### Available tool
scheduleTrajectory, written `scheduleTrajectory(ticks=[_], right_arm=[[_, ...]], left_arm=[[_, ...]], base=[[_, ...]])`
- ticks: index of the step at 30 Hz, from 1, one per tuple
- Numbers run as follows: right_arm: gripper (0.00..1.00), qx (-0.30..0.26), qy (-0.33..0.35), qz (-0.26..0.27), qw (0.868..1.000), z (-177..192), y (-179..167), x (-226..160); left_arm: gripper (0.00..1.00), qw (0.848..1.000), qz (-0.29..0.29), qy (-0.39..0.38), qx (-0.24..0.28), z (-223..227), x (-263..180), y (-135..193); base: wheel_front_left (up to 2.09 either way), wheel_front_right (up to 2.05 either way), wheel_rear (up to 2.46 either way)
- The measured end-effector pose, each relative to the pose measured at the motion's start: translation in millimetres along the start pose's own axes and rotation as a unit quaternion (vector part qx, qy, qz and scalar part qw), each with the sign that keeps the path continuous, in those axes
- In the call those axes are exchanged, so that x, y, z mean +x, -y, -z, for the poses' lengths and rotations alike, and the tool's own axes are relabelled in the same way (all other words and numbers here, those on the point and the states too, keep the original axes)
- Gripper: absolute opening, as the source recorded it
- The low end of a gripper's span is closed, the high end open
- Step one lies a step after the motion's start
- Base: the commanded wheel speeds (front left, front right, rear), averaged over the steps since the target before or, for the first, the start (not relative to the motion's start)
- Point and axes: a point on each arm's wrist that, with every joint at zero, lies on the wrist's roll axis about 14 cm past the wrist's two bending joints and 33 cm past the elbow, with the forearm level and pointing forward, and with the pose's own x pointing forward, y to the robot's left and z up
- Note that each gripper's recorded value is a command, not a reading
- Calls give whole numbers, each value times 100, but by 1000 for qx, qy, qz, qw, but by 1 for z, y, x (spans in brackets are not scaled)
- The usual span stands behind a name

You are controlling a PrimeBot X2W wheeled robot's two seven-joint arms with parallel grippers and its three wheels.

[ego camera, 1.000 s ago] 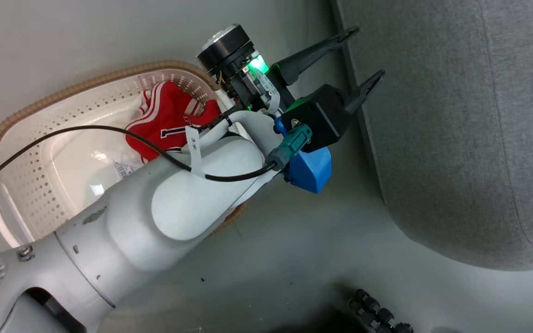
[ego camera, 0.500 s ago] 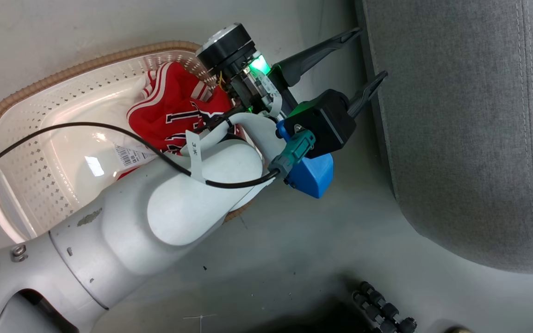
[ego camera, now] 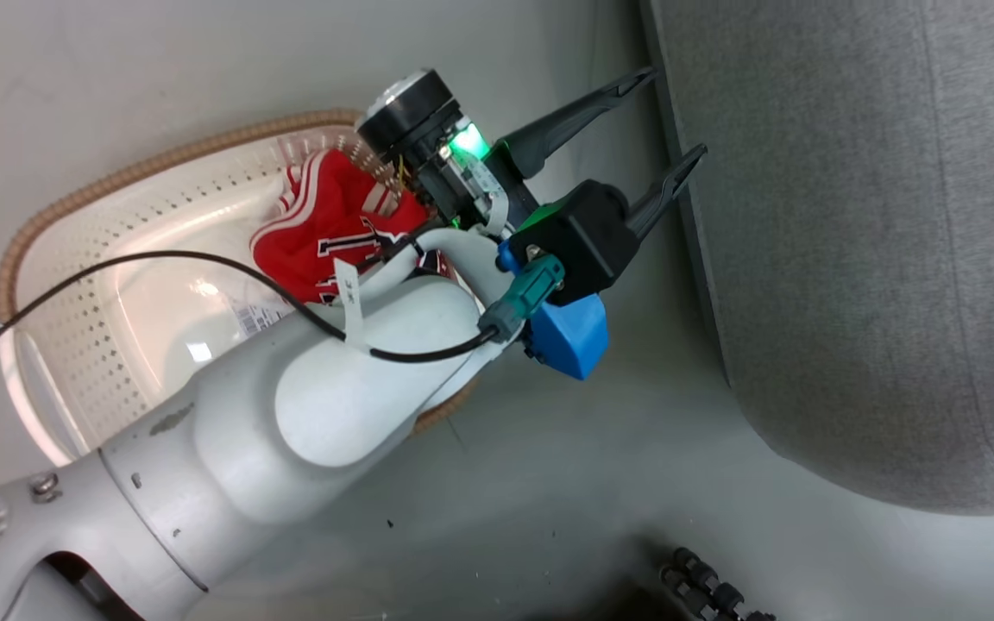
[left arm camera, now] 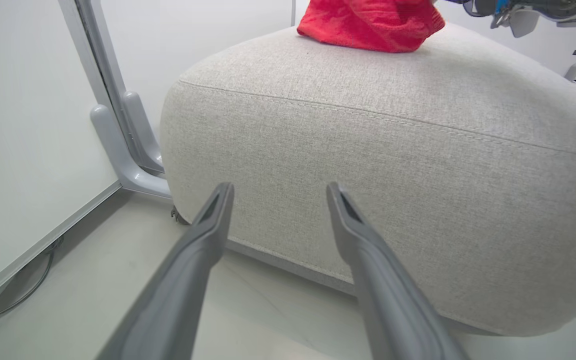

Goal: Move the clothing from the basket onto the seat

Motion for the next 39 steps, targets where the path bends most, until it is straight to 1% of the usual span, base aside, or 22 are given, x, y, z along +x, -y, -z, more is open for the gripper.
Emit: scheduleTrajectory(ticks=[7,11,15,19,23,28,32,39], right_arm=[[100,-9,-30,-3,1000,14,30,-52],[100,-8,-33,-7,999,14,48,-86],[100,1,-6,-18,1000,-6,55,-103],[100,9,35,-40,999,-33,51,-115],[100,22,83,-68,994,-65,39,-124],[100,41,131,-117,984,-96,9,-135],[100,62,157,-168,971,-114,-28,-148],[100,94,195,-256,942,-145,-90,-178]], left_arm=[[100,1000,-12,20,3,-37,-6,11],[100,999,-29,29,5,-61,-12,14],[100,998,-52,32,5,-81,-23,17],[100,995,-88,40,7,-103,-36,13],[100,988,-137,68,13,-134,-56,3],[100,974,-209,89,16,-157,-94,-13],[100,955,-275,105,19,-172,-133,-30],[100,919,-375,118,29,-185,-206,-45]], base=[[0,0,0],[0,0,0],[0,0,0],[0,0,0],[0,0,0],[0,0,0],[0,0,0],[0,0,0]])
